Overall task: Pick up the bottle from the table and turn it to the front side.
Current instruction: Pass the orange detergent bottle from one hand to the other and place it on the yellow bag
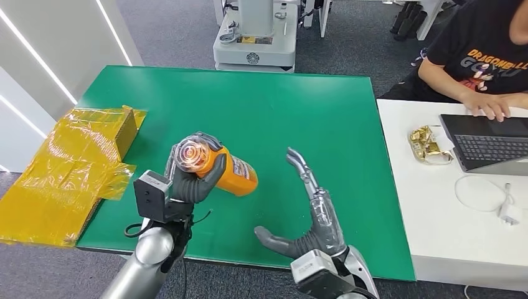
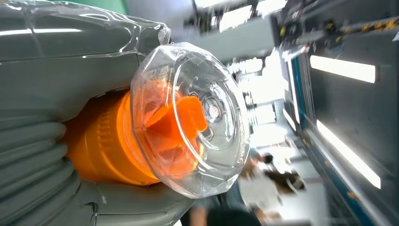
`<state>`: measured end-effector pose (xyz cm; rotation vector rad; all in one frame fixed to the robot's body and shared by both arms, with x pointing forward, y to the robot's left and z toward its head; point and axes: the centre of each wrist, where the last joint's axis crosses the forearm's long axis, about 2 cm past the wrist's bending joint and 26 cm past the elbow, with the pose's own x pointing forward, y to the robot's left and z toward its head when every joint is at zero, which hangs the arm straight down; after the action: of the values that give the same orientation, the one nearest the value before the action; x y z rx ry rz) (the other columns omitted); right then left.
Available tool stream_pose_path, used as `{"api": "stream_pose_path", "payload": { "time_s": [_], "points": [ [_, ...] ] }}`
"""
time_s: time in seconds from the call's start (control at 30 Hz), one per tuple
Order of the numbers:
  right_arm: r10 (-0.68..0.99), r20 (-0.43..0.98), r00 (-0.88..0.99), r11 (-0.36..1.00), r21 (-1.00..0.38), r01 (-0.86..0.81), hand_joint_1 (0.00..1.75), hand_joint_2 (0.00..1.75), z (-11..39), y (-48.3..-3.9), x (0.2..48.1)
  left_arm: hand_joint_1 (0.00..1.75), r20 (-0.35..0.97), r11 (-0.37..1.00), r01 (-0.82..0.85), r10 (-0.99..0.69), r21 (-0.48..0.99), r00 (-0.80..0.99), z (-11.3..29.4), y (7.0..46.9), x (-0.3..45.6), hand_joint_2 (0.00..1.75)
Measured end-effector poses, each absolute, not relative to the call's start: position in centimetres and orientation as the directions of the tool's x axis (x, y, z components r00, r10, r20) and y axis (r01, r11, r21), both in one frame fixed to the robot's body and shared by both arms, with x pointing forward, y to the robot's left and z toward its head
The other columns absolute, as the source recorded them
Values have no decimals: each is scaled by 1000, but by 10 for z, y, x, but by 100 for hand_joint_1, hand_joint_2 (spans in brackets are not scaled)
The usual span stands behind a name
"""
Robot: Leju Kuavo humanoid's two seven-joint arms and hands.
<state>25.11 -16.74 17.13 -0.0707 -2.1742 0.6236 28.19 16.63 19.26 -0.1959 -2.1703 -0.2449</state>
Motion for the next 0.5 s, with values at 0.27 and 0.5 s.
{"api": "stream_pose_path", "payload": {
  "time_s": [0.27,0.5],
  "points": [
    [238,709,-664,930,-363,-54,0,175,187,-167,230,175,446,727,-287,-632,623,-634,205,217,298,175],
    [229,710,-666,941,-336,-35,0,175,192,-169,227,175,449,721,-302,-646,623,-617,206,228,301,175]
  ]
}}
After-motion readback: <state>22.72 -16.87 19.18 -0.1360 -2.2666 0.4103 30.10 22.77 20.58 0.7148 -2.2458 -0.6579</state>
